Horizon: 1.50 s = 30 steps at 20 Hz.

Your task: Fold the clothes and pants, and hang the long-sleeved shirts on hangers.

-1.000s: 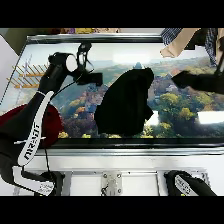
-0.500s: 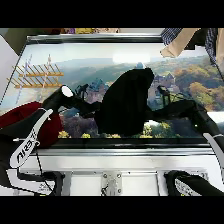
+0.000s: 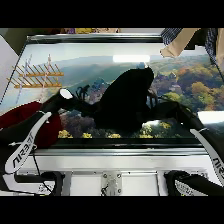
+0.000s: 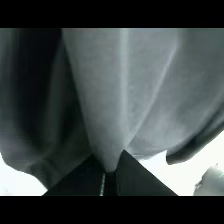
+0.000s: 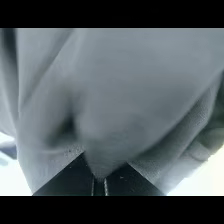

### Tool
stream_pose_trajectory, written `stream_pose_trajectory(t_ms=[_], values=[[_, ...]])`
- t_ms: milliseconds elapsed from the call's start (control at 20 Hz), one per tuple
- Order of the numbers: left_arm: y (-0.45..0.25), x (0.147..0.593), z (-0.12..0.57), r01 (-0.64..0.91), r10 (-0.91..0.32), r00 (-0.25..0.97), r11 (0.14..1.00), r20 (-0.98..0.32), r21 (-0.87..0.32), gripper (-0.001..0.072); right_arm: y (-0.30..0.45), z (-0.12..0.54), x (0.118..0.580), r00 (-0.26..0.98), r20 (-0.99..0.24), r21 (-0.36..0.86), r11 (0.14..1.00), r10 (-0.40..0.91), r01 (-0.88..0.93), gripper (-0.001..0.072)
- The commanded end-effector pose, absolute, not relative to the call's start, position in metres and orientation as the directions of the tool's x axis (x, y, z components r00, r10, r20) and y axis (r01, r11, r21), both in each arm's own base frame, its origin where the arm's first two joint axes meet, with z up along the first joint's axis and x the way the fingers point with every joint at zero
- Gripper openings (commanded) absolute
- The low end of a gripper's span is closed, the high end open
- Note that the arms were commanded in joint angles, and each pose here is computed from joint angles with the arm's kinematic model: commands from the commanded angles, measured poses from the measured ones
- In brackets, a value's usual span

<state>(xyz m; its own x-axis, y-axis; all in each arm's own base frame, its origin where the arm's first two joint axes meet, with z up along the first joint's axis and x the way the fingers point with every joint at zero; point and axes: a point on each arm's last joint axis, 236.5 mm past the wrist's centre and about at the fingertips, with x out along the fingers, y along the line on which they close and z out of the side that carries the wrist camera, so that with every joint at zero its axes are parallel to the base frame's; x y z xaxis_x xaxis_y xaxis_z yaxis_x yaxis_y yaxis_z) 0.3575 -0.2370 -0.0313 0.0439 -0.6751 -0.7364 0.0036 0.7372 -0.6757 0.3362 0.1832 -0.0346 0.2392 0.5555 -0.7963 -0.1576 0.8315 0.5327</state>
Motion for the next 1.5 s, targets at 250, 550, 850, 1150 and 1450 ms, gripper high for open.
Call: stream_pose_trajectory(t_ms=[250, 550, 850, 1150, 1450], values=[[-0.179, 0.363, 0.4, 0.562, -0.708, 0.673, 0.677, -0.213, -0.475, 0.0026, 0.096, 0.376, 0.343, 0.876, -0.241, 0.139, 0.908, 0.418, -0.395, 0.0033], [-0.168, 0.232, 0.563, 0.691, -0.66, 0.723, 0.702, 0.204, -0.176, 0.0026, 0.087, 0.525, 0.23, 0.919, 0.139, 0.04, 0.925, 0.37, -0.378, 0.0033], [-0.177, 0.249, 0.543, 0.684, -0.645, 0.729, 0.696, 0.227, -0.22, 0.0026, 0.088, 0.51, 0.25, 0.923, 0.08, 0.214, 0.898, 0.377, -0.385, 0.0033], [-0.223, 0.378, 0.371, 0.54, -0.665, 0.722, 0.714, -0.19, -0.446, 0.0026, 0.099, 0.361, 0.356, 0.808, -0.402, 0.369, 0.884, 0.43, -0.286, 0.0034], [-0.242, 0.446, 0.162, 0.303, -0.621, 0.526, 0.776, -0.581, -0.554, 0.0488, 0.095, 0.188, 0.457, 0.591, -0.683, 0.419, 0.893, 0.429, -0.165, 0.066]])
